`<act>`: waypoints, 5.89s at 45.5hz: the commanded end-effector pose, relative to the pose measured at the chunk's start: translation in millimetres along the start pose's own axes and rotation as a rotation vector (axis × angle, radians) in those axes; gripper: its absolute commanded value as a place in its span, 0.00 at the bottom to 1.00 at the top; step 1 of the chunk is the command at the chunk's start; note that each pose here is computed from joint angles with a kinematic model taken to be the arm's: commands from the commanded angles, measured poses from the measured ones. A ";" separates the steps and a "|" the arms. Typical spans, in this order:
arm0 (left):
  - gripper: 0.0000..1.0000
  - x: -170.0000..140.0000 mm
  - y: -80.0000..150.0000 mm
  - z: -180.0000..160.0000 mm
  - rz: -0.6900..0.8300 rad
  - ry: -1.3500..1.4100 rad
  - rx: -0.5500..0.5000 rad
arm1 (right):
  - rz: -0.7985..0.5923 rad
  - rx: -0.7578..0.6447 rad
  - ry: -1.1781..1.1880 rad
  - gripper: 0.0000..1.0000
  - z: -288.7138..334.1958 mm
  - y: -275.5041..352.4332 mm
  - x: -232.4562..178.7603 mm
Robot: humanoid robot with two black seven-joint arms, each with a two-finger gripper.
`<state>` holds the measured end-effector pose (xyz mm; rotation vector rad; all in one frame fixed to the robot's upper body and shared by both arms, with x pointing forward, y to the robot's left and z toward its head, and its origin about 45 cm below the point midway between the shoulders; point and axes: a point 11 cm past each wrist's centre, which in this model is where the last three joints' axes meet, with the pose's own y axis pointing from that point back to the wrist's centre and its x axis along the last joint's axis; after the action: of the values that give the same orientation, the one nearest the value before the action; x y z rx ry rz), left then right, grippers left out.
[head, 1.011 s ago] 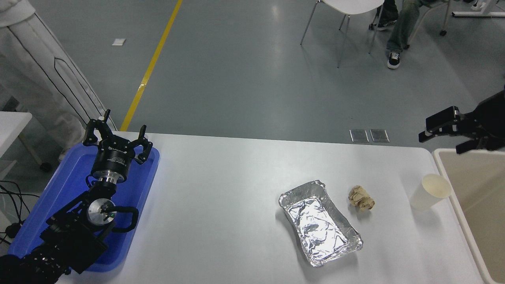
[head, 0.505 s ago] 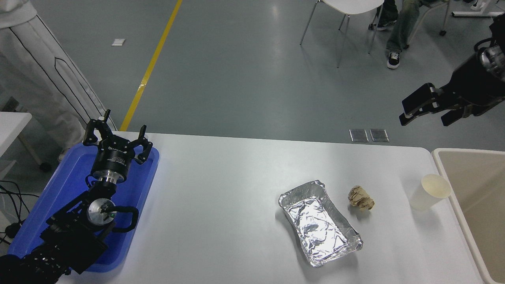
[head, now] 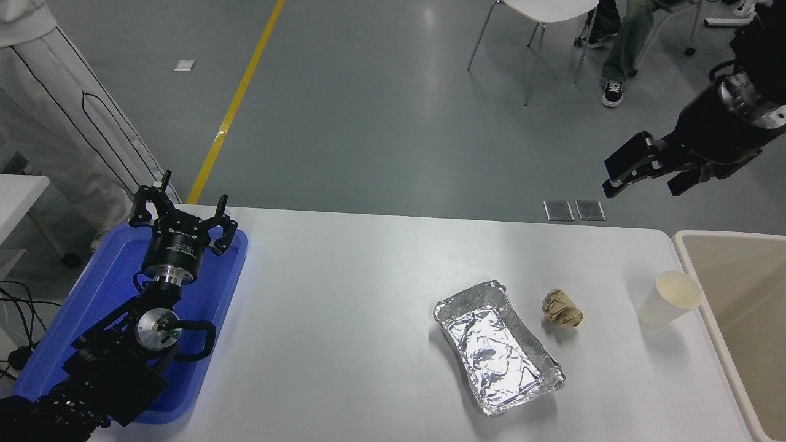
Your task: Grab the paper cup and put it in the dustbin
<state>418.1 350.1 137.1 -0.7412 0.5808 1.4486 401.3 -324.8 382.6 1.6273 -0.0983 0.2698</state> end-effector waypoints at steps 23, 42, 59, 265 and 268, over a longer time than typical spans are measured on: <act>1.00 0.3 0.1 0.0 0.001 0.000 0.000 | -0.101 -0.084 -0.250 0.98 95.5 -22.5 -60.7; 1.00 0.3 0.1 0.0 0.001 0.000 0.000 | 0.116 -0.102 -0.260 0.99 145.8 -88.8 -73.7; 1.00 0.3 0.1 0.2 0.001 0.000 -0.002 | 0.138 -0.113 -0.258 1.00 169.6 -152.7 -88.5; 1.00 0.2 -0.1 0.6 0.000 -0.001 -0.001 | 0.151 -0.167 -0.367 0.00 129.6 65.9 -50.4; 1.00 -0.2 0.0 -0.1 0.000 0.000 0.000 | 0.164 -0.183 -0.392 0.00 141.3 69.7 -54.0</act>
<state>418.1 350.5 137.4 -0.7423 0.5797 1.4492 356.4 -454.1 426.3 1.5063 -0.4964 0.0857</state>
